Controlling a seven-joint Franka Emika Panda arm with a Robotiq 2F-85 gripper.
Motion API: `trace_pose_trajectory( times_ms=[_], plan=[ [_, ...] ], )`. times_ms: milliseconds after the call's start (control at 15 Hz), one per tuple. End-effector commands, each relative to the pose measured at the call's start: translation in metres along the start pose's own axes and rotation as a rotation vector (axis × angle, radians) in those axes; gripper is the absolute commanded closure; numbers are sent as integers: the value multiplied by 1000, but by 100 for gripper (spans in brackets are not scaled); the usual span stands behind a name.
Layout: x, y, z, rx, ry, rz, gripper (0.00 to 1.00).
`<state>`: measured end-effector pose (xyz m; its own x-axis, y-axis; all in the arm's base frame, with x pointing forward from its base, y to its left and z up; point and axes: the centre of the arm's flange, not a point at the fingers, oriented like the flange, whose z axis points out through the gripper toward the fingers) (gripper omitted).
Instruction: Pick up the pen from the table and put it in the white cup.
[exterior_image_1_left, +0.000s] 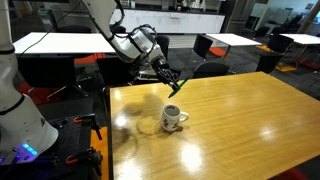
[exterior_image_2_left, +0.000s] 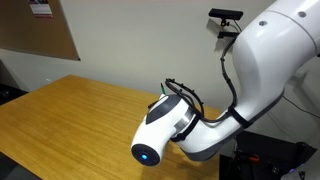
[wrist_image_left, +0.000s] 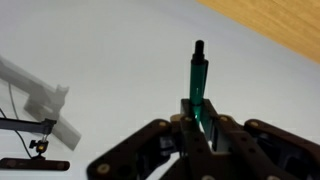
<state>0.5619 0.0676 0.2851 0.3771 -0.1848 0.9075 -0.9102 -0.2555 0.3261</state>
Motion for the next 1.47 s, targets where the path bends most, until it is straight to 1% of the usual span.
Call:
trace_pose_trajectory(
  times_ms=[0,267,533,733,1333,1400],
  plan=[
    [-6,-14,8,19,-7,9,97],
    [-19,-22,13,13,6,27,97],
    [-27,-28,14,24,24,93,97],
    [-33,-32,15,30,23,122,97],
    [-53,-37,16,49,-9,114,97],
    [-53,-37,16,54,-17,117,61]
  ],
)
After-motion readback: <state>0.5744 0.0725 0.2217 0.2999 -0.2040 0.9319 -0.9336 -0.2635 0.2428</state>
